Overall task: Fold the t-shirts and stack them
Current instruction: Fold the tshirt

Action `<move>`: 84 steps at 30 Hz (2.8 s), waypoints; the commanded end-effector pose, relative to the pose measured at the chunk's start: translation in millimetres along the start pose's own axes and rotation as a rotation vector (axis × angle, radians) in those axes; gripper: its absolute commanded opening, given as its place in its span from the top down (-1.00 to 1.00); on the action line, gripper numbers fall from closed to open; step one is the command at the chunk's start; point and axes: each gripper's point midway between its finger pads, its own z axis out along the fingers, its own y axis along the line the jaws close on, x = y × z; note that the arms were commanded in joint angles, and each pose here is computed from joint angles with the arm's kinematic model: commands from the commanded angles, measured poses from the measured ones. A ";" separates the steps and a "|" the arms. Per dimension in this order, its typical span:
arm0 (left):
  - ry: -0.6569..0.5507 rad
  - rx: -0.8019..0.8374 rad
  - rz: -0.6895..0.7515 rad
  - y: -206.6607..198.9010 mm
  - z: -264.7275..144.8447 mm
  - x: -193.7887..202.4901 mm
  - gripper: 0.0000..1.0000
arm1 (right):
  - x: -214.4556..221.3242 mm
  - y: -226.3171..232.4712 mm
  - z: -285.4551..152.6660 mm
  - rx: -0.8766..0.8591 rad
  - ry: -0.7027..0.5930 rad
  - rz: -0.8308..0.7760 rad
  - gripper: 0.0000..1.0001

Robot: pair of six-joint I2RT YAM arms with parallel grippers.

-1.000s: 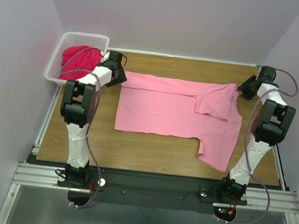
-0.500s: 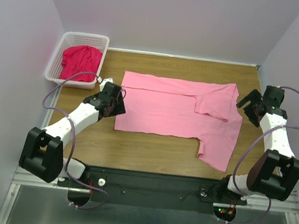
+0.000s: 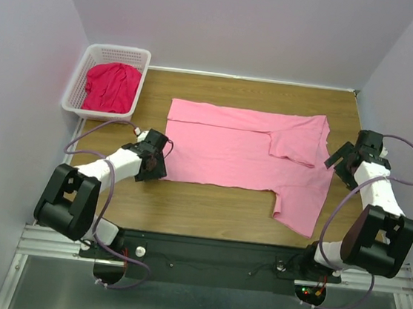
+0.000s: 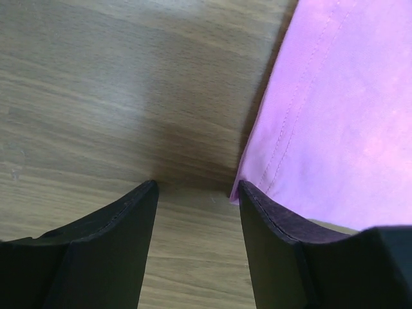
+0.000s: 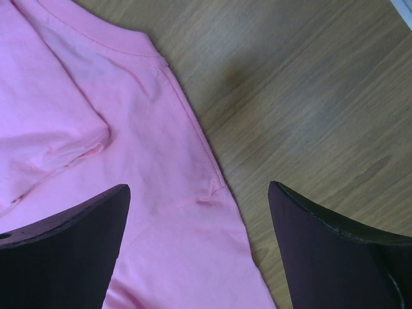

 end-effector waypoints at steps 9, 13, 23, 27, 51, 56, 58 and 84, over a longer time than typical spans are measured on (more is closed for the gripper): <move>-0.063 0.087 0.001 -17.8 -18.2 -19.6 -0.30 | -15.2 -7.0 6.6 0.056 -0.030 -0.016 -0.88; -0.050 0.078 0.018 -16.1 -12.8 -14.8 -0.30 | -13.1 -11.6 10.1 0.080 -0.024 -0.020 -0.88; 0.029 0.081 0.058 -19.5 6.1 4.6 -0.15 | -10.7 -11.9 11.8 0.077 -0.012 -0.022 -0.88; 0.036 0.073 0.061 -16.8 7.9 8.5 0.14 | -7.9 -13.3 13.4 0.080 -0.004 -0.024 -0.88; 0.132 0.113 0.111 -21.6 -2.3 25.5 0.13 | 10.4 -20.9 16.1 0.103 0.070 -0.032 -0.86; 0.123 0.078 0.120 -19.2 2.0 19.3 0.19 | 15.8 -21.7 17.4 0.102 0.084 -0.033 -0.86; 0.128 0.074 0.122 -19.8 2.6 19.1 0.25 | 19.5 -22.8 18.8 0.105 0.094 -0.033 -0.86; 0.141 0.140 0.123 -35.1 -4.9 17.8 0.86 | 57.6 -15.9 45.3 0.080 0.254 -0.024 0.04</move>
